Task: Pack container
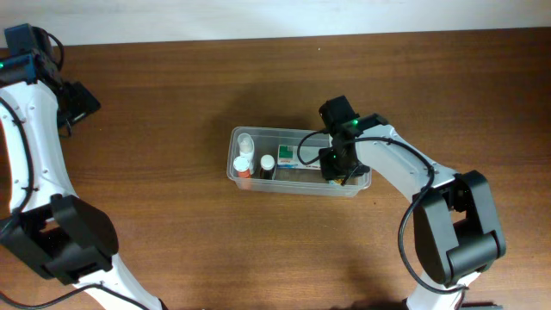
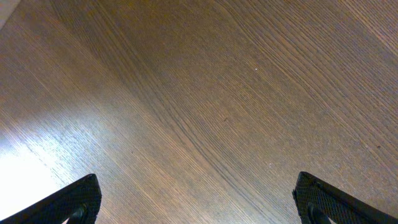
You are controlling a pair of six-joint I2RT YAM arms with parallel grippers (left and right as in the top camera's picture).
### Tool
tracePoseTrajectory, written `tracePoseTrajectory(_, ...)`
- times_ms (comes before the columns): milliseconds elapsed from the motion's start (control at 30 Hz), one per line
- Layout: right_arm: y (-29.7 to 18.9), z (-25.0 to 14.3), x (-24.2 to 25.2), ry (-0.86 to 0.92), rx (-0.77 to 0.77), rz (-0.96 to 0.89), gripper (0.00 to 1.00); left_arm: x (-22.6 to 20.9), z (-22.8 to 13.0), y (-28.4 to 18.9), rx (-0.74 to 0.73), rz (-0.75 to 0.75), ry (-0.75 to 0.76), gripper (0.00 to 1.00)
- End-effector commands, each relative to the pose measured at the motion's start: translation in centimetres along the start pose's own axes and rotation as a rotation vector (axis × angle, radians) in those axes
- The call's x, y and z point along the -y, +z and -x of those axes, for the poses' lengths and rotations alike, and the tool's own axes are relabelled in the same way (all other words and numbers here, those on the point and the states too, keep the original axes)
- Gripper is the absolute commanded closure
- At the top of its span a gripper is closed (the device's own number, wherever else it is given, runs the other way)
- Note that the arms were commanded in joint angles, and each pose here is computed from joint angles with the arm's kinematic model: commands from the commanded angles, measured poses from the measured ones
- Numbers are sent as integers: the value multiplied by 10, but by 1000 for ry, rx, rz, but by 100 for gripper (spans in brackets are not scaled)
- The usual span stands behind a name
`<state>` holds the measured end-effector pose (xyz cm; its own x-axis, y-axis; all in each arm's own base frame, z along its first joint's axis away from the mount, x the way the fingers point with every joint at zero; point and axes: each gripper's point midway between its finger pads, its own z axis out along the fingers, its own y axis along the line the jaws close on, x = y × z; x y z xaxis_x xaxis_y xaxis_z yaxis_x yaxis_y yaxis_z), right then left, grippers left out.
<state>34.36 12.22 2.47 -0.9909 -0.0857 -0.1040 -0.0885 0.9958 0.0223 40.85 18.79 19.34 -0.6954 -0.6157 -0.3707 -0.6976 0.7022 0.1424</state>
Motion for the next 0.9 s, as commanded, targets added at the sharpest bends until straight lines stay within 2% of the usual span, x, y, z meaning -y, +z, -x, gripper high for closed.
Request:
tracePoseTrajectory(0, 8, -7, 4, -23, -35, -35, 59, -2, 4, 0, 6, 4, -6, 1)
tracePoseTrajectory(200, -29, 14, 7, -23, 23, -31, 58, -2, 4, 0, 6, 4, -6, 0)
tracePoseTrajectory(267, -52, 26, 4, -41, 69, -21, 51, -2, 4, 0, 6, 4, -6, 1)
tracePoseTrajectory(400, -101, 45, 0, -50, 155, -1, 27, -2, 4, 0, 6, 4, -6, 1)
tracePoseTrajectory(467, -122, 50, -1, -51, 190, 6, 19, -2, 4, 0, 6, 4, -6, 1)
tracePoseTrajectory(733, -202, 36, 2, -49, 344, 44, 0, -2, 4, 0, 6, 4, -6, 1)
tracePoseTrajectory(867, -250, 12, 8, -49, 452, 66, 1, -2, 4, 0, 6, 4, -6, 1)
